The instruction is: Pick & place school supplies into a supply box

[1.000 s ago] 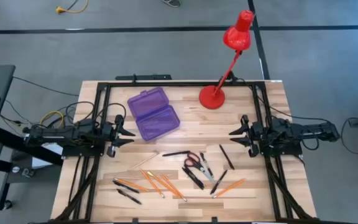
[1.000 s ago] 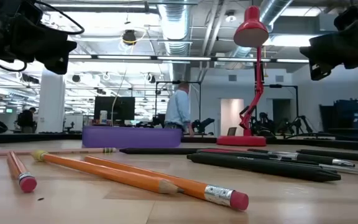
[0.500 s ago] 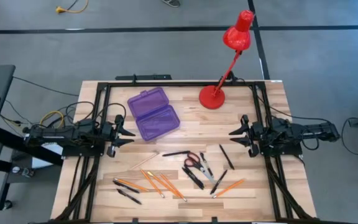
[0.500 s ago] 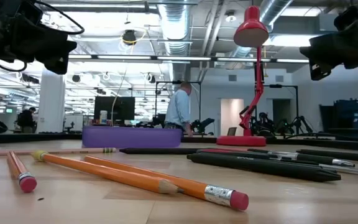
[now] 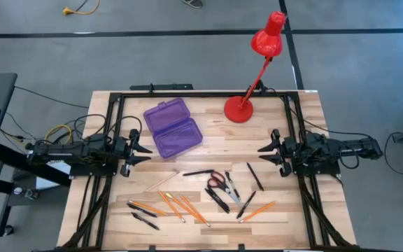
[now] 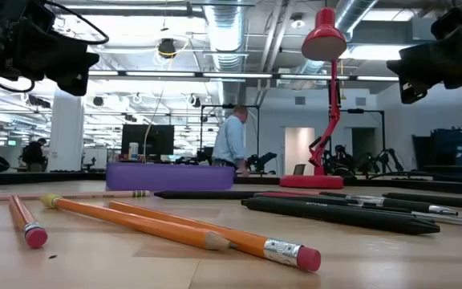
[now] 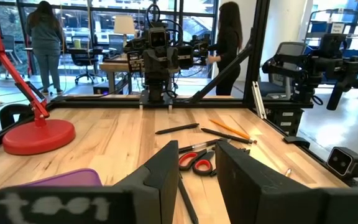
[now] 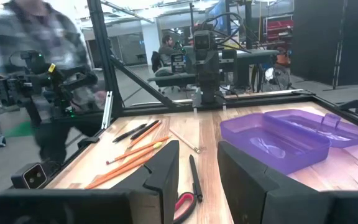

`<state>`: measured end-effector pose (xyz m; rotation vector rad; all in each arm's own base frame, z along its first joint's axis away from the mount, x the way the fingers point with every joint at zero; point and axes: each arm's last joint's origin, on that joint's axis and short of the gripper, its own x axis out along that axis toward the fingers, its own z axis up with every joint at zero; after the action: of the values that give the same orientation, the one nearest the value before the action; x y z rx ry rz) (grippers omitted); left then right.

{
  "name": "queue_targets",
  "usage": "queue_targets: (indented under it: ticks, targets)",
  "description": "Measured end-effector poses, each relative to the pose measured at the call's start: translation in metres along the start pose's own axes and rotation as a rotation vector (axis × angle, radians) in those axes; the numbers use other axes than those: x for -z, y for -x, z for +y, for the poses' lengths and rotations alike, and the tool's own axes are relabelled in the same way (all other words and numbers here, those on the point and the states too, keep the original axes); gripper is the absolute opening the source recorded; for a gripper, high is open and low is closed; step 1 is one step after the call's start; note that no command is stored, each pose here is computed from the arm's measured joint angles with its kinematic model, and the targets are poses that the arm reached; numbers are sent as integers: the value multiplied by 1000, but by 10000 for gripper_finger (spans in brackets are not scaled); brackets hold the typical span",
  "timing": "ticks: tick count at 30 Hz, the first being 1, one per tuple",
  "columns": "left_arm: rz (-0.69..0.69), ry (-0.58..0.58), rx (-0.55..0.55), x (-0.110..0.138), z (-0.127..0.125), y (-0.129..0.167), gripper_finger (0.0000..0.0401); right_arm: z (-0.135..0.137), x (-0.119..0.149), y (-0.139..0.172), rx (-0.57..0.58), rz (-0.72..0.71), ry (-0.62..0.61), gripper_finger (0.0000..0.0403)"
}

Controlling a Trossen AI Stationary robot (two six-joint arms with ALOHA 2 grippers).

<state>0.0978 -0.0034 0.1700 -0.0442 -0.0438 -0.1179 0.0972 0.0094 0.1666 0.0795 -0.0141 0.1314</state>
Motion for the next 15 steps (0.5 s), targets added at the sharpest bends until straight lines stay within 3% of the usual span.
queue_targets:
  ticks: [15]
  targets:
    - [-1,1,0,0,0,0,93,0,0,0,0,0,0,106]
